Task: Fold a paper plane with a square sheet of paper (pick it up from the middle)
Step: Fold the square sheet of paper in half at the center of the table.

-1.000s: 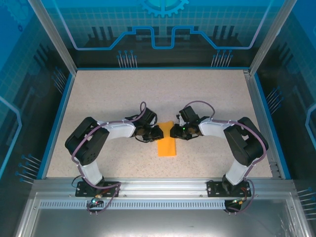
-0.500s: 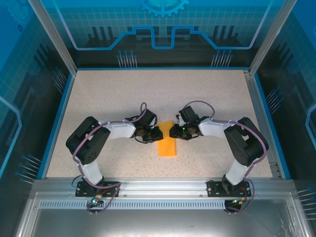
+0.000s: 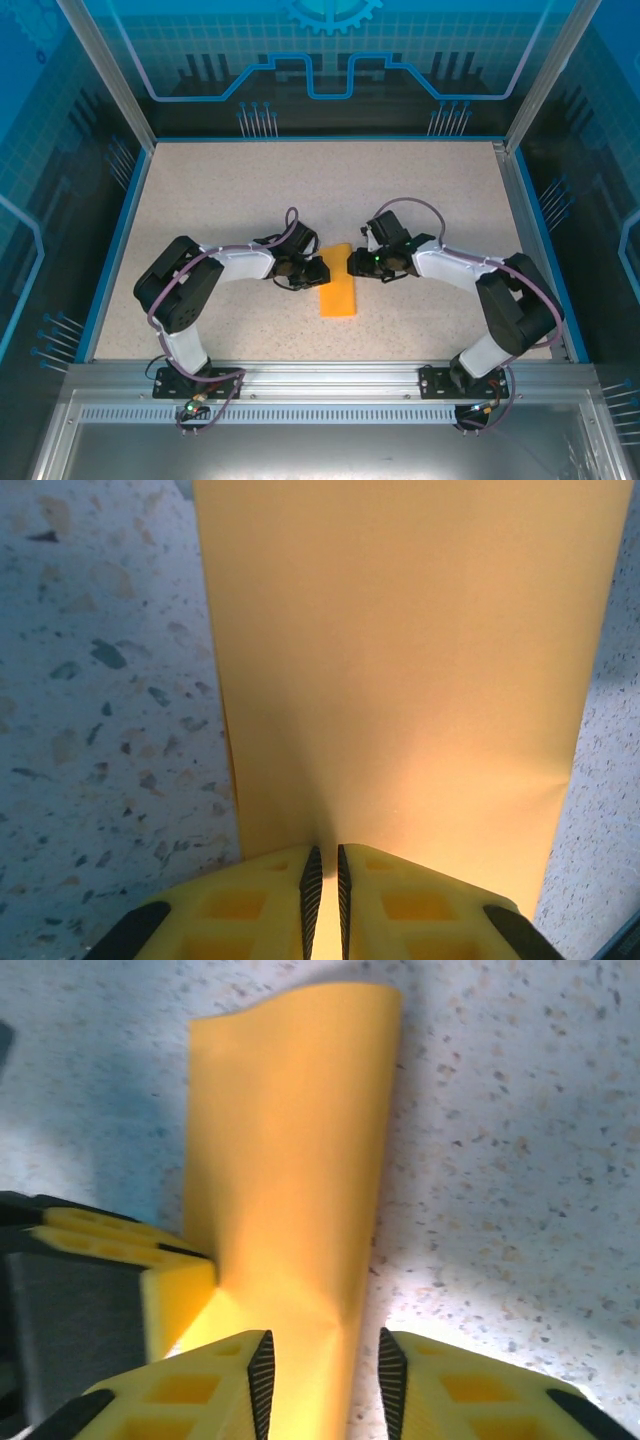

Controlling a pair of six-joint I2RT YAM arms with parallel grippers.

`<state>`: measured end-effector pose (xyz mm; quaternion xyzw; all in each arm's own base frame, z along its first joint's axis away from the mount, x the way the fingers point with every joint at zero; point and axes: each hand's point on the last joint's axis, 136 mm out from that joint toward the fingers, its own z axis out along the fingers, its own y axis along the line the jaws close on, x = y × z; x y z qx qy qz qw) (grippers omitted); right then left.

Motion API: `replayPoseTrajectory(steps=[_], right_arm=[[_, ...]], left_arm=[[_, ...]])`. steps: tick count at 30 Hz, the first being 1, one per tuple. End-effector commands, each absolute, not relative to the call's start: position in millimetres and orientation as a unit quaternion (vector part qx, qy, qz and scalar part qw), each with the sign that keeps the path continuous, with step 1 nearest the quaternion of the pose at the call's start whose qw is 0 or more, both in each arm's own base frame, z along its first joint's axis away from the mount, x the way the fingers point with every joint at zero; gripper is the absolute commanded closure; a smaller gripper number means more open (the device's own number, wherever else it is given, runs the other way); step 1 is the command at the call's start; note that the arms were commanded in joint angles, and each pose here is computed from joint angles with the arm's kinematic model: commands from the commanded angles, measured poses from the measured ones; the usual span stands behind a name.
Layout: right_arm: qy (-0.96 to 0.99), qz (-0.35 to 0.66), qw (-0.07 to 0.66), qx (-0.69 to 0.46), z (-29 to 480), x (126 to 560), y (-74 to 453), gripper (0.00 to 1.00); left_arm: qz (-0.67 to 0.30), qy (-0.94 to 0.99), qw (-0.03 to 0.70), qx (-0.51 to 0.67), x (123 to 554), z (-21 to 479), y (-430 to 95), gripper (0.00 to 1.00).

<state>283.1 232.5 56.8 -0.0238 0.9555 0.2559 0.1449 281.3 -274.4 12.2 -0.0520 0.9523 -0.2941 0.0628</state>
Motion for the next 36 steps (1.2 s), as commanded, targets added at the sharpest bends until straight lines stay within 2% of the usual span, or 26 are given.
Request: replayPoseTrajectory(steps=[1,11,26,36], right_arm=[[0.946,0.295,0.134,-0.031,62.8,277.7,243.9,0.73],[0.936,0.333,0.106,-0.046,42.0,286.4,264.0,0.84],[0.951,0.3,0.074,-0.026,-0.9,284.3,236.4,0.87],[0.93,0.344,0.126,-0.015,47.8,304.5,248.0,0.86]], left_arm=[[-0.233,0.971,0.03,-0.054,262.8,-23.6,-254.3,0.82],[-0.229,0.972,0.031,-0.052,261.7,-23.9,-252.1,0.82],[-0.217,0.974,0.023,-0.053,255.5,-30.3,-245.8,0.82],[-0.212,0.976,0.017,-0.05,254.4,-34.9,-245.3,0.82]])
